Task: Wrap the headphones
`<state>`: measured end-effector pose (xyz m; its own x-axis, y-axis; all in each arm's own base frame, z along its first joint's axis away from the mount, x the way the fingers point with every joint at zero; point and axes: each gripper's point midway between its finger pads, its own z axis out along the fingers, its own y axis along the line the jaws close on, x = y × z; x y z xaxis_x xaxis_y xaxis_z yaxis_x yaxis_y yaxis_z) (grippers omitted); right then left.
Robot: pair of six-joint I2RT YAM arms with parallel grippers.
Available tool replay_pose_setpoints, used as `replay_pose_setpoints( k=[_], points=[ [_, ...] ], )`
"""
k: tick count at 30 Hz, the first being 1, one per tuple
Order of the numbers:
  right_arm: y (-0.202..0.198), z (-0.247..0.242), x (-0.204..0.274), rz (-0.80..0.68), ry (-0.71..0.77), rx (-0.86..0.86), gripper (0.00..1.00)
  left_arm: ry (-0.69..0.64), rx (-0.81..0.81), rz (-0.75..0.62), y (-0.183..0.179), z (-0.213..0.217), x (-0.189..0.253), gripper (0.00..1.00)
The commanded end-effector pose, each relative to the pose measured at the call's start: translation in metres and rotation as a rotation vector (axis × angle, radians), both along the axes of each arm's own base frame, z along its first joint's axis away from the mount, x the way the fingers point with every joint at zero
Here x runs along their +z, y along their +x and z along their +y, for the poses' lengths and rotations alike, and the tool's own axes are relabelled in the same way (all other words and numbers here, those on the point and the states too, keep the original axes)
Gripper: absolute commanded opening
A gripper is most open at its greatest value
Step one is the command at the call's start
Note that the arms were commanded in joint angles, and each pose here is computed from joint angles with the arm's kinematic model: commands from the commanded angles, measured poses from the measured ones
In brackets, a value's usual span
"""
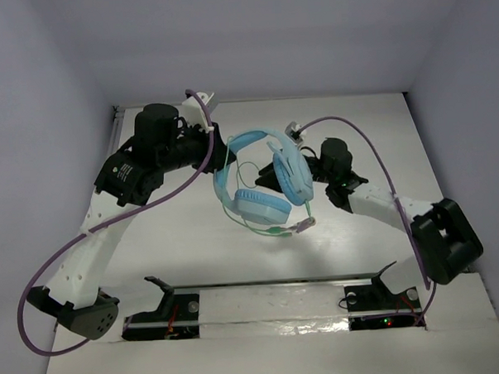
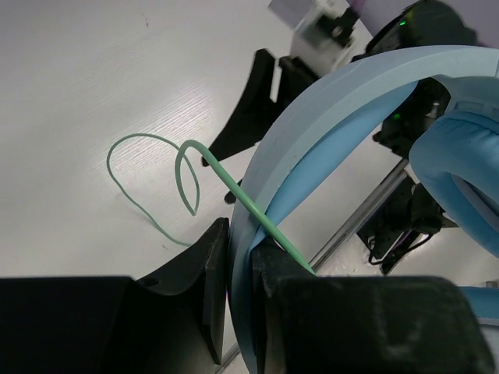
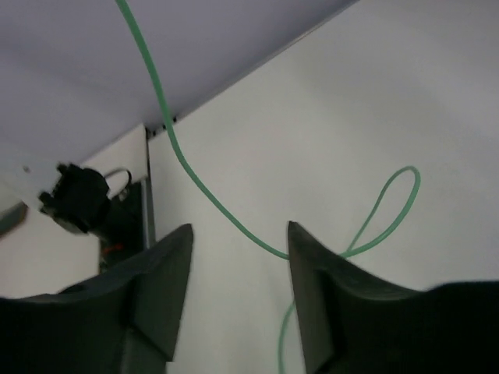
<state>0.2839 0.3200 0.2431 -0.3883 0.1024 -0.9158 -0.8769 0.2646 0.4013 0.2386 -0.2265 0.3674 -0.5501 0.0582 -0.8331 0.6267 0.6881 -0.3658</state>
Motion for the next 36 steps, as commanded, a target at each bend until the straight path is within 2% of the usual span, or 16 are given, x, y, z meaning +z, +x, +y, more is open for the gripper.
replay_pose_setpoints(
  k=[1, 4, 14, 15, 17, 18, 19, 21, 23, 24, 26, 29, 32, 36],
  points=[
    [-0.021, 0.014, 0.03, -0.074, 0.097, 0.17, 0.62, -0.131, -0.049, -0.091, -0.011, -0.008, 0.041, 0.0],
    [-0.02, 0.024, 0.029, -0.056, 0.096, 0.219, 0.73, -0.128, -0.06, -0.08, -0.011, -0.01, 0.038, 0.0],
    [-0.034, 0.058, 0.021, -0.005, 0.145, 0.377, 0.74, -0.118, -0.072, -0.049, -0.009, -0.014, 0.023, 0.0],
    [-0.032, 0.06, 0.019, 0.002, 0.151, 0.379, 0.72, -0.118, -0.073, -0.052, -0.009, -0.014, 0.023, 0.0],
    [-0.034, 0.064, 0.017, 0.025, 0.157, 0.389, 0.54, -0.116, -0.069, -0.052, -0.009, -0.013, 0.023, 0.0],
    [-0.032, 0.065, 0.018, 0.016, 0.172, 0.384, 0.4, -0.115, -0.069, -0.051, -0.01, -0.013, 0.022, 0.0],
    [-0.031, 0.065, 0.016, 0.025, 0.175, 0.373, 0.12, -0.114, -0.07, -0.053, -0.011, -0.012, 0.022, 0.0],
    [-0.018, 0.067, 0.016, 0.03, 0.163, 0.3, 0.0, -0.101, -0.062, -0.045, -0.011, -0.01, 0.017, 0.0],
    [0.005, 0.07, 0.028, -0.023, 0.153, 0.191, 0.0, -0.088, -0.056, -0.04, -0.012, -0.008, 0.011, 0.0],
    [0.014, 0.069, 0.026, 0.003, 0.124, 0.14, 0.0, -0.075, -0.052, -0.025, -0.012, -0.007, 0.002, 0.0],
    [0.042, 0.058, 0.05, -0.045, 0.129, 0.016, 0.0, -0.063, -0.04, -0.022, -0.013, -0.003, -0.004, 0.0],
    [0.081, 0.02, 0.08, -0.067, 0.162, -0.18, 0.0, -0.05, -0.026, -0.013, -0.016, 0.001, -0.014, 0.0],
    [0.094, -0.022, 0.116, -0.136, 0.206, -0.31, 0.0, -0.041, -0.013, -0.019, -0.018, 0.006, -0.019, 0.0],
    [0.093, -0.045, 0.143, -0.196, 0.176, -0.388, 0.0, -0.029, -0.014, -0.005, -0.018, 0.006, -0.03, 0.0]
  ],
)
